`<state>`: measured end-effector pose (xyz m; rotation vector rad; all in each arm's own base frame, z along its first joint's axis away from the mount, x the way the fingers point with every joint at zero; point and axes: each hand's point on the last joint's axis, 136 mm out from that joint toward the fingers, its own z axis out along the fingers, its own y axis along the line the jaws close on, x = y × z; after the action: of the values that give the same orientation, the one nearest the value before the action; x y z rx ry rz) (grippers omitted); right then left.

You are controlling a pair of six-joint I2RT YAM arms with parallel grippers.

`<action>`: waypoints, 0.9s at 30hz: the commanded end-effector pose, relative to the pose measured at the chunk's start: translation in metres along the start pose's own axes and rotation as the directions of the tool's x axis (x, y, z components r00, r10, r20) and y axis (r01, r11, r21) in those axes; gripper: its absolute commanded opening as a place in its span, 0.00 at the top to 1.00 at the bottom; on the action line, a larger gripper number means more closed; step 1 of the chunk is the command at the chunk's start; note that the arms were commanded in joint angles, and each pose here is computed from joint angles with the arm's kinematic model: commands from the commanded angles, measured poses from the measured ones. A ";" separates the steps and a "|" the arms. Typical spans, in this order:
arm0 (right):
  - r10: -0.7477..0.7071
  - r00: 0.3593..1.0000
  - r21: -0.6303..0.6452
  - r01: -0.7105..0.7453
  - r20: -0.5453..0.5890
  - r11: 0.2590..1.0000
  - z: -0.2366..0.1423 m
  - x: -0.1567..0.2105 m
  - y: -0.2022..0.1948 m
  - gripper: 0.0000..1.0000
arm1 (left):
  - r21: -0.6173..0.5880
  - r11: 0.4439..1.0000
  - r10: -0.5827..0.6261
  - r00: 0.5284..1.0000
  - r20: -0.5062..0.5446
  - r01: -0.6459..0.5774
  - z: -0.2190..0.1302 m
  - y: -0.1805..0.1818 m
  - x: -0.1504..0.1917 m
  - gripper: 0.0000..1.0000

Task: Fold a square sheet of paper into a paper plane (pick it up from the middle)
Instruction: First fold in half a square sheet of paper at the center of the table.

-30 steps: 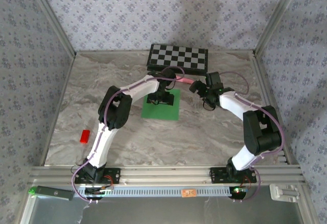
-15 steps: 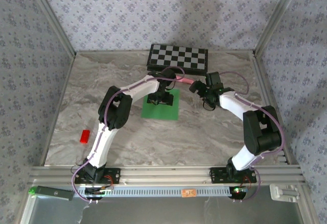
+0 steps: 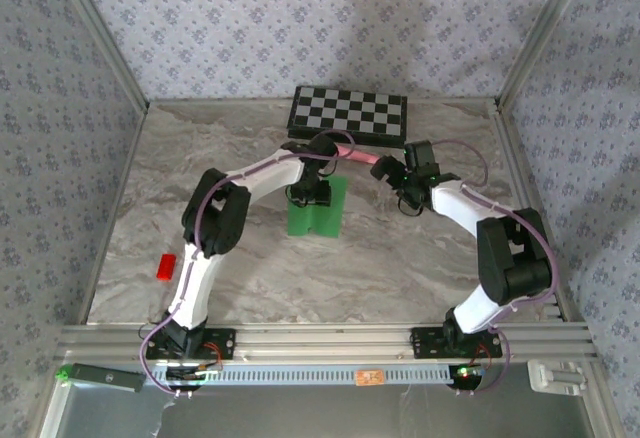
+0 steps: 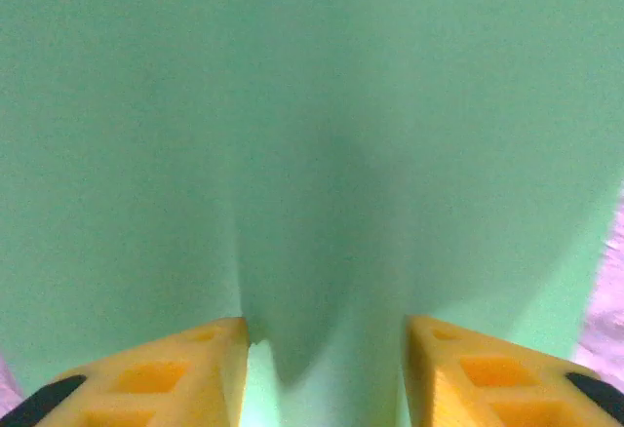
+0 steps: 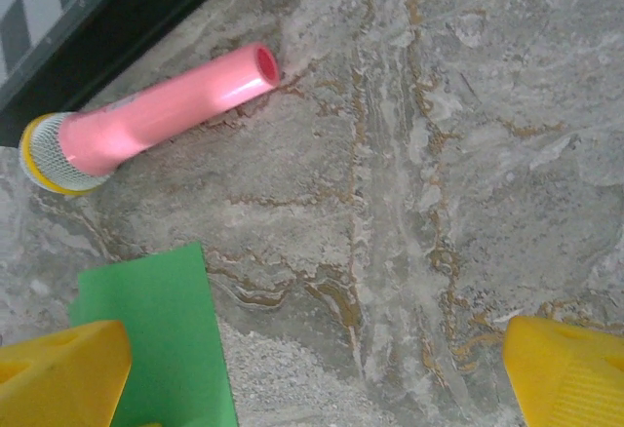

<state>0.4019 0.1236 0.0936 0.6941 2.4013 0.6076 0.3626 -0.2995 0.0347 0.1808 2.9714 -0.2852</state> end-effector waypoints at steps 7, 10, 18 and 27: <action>0.017 0.999 -0.165 -0.010 0.041 0.986 -0.017 -0.012 0.013 0.00 | 0.602 0.795 -0.125 0.991 0.049 0.070 -0.091 -0.072 -0.032 0.67; 0.006 1.000 -0.229 -0.002 0.019 0.974 -0.018 -0.007 0.019 0.00 | 0.631 0.771 -0.146 0.988 0.055 0.079 -0.090 -0.073 -0.034 0.68; -0.045 0.994 -0.341 0.007 -0.102 0.940 -0.006 0.028 0.033 0.08 | 0.549 0.825 -0.201 0.978 0.057 0.138 -0.042 -0.043 -0.025 0.72; -0.121 0.966 -0.337 0.038 -0.229 0.941 0.015 0.075 0.041 0.41 | 0.445 0.873 -0.240 0.970 0.033 0.201 -0.012 -0.010 -0.003 0.75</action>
<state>0.3780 0.1839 0.0817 0.4694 2.4021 1.0458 0.3577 -0.3158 0.0525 -0.1001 2.8078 -1.0151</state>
